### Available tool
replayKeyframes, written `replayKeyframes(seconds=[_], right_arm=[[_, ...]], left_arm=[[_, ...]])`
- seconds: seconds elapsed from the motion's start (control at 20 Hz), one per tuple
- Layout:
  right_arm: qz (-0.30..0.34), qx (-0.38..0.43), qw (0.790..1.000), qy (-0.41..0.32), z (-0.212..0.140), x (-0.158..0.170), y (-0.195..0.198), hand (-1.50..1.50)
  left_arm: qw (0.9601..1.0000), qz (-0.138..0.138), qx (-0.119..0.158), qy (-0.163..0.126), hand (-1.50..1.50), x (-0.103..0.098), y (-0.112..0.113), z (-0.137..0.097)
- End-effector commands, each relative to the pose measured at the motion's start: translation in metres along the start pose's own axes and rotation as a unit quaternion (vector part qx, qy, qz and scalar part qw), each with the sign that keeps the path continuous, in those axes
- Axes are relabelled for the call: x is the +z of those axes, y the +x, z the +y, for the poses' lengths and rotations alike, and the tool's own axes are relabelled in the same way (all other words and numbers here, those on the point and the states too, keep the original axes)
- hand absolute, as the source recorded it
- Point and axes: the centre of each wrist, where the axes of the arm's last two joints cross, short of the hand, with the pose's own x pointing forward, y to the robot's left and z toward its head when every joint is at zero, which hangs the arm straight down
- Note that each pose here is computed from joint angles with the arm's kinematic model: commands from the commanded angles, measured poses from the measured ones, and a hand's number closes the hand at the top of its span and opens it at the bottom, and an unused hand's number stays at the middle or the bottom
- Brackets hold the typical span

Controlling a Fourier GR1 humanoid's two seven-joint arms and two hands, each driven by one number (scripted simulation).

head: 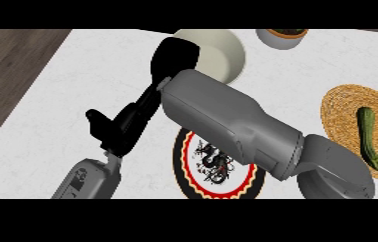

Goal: Pick the pear from the plate and place it in the bowl

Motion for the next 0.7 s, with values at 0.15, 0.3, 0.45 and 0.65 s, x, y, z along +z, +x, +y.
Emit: replayKeyframes(seconds=[0.15, 0.3, 0.45, 0.65], right_arm=[[0.098, -0.036, 0.986, -0.127, -0.062, 0.016, 0.035, 1.5], [0.101, -0.04, 0.982, -0.156, -0.09, 0.021, 0.046, 1.5], [0.116, -0.043, 0.978, -0.166, -0.093, 0.014, 0.044, 1.5], [0.12, -0.061, 0.971, -0.195, -0.119, 0.019, 0.052, 1.5]], left_arm=[[0.9999, 0.011, 0.001, -0.002, 0.0, -0.007, -0.001, -0.001], [0.9999, 0.015, 0.006, -0.003, 0.0, -0.004, -0.008, -0.003], [0.9999, 0.014, 0.006, -0.005, 0.0, -0.005, -0.005, -0.002], [0.9999, 0.011, 0.002, 0.01, 0.0, -0.007, 0.0, 0.002]])
